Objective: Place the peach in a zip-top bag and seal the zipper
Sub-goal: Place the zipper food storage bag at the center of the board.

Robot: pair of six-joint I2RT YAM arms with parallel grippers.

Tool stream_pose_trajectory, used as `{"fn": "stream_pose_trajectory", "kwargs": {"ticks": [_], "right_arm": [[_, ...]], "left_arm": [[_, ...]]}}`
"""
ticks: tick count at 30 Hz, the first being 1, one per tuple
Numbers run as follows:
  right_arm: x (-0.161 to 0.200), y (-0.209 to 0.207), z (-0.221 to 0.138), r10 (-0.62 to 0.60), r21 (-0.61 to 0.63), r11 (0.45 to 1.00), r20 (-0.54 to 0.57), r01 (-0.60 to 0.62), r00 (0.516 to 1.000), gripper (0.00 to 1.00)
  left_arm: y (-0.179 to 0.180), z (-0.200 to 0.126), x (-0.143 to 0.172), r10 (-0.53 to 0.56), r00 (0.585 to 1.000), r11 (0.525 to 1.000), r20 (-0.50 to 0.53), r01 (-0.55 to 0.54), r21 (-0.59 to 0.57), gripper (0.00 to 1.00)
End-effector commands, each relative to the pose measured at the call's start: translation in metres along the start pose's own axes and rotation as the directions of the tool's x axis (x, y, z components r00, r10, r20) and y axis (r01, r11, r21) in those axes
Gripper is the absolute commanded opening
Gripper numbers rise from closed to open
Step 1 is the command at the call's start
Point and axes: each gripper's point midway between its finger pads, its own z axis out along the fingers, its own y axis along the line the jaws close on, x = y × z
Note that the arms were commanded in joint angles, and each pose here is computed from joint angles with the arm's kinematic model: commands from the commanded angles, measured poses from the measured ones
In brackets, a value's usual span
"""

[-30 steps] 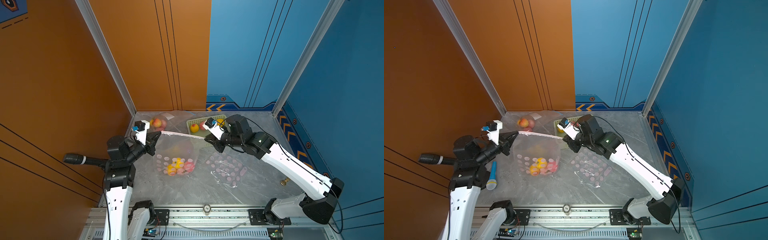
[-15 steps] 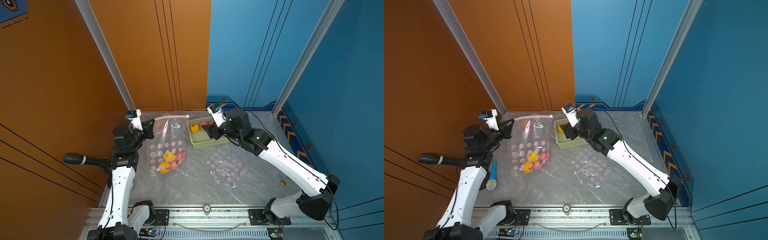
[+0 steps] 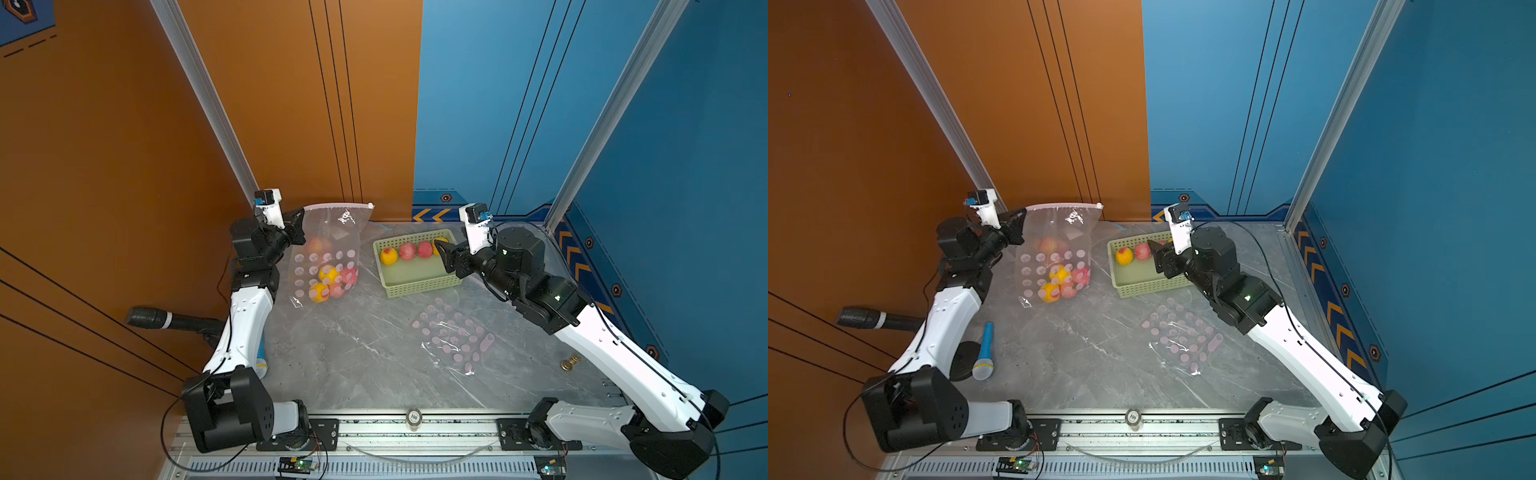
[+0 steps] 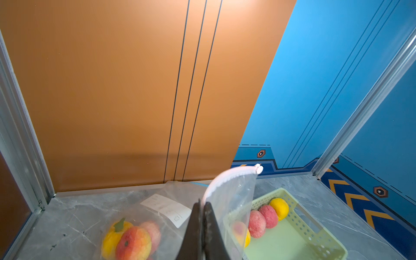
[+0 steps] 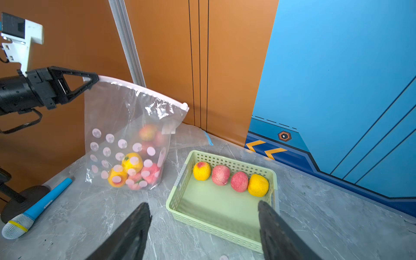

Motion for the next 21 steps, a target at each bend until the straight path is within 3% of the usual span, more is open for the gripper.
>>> {"fn": "stream_pose_trajectory", "kwargs": {"ticks": [1,4,9,11,14,15,17,21], "right_arm": [[-0.002,-0.015,-0.014,0.031,0.068,0.997,0.016,-0.032,0.999,0.77],[0.002,-0.019,-0.018,0.039,0.083,0.996,0.006,-0.04,0.999,0.78],[0.022,-0.041,-0.016,0.076,0.179,0.982,-0.06,-0.064,0.995,0.79],[0.034,-0.052,-0.015,0.112,0.225,0.97,-0.095,-0.088,0.989,0.79],[0.054,-0.076,-0.016,0.192,0.319,0.937,-0.132,-0.141,0.973,0.8],[0.062,-0.085,-0.017,0.227,0.35,0.922,-0.143,-0.165,0.963,0.8],[0.078,-0.103,-0.018,0.305,0.404,0.888,-0.163,-0.218,0.938,0.81],[0.116,-0.136,-0.021,0.462,0.484,0.814,-0.206,-0.321,0.863,0.78]], "left_arm": [[0.006,0.017,-0.012,0.032,0.998,0.999,0.044,-0.034,0.034,0.0],[0.023,0.034,0.005,0.002,1.0,0.999,0.007,-0.002,0.032,0.01],[0.059,0.051,0.014,-0.059,0.998,0.998,-0.026,0.059,-0.001,0.32],[0.069,0.056,0.013,-0.089,0.996,0.996,-0.03,0.089,0.003,0.38],[0.081,0.062,0.011,-0.13,0.991,0.991,-0.033,0.13,0.009,0.64],[0.085,0.063,0.011,-0.136,0.99,0.991,-0.031,0.136,-0.004,0.8],[0.094,0.064,0.01,-0.136,0.99,0.99,-0.031,0.134,-0.051,0.99],[0.107,0.061,0.006,-0.101,0.993,0.983,-0.069,0.089,-0.158,0.98]]}}
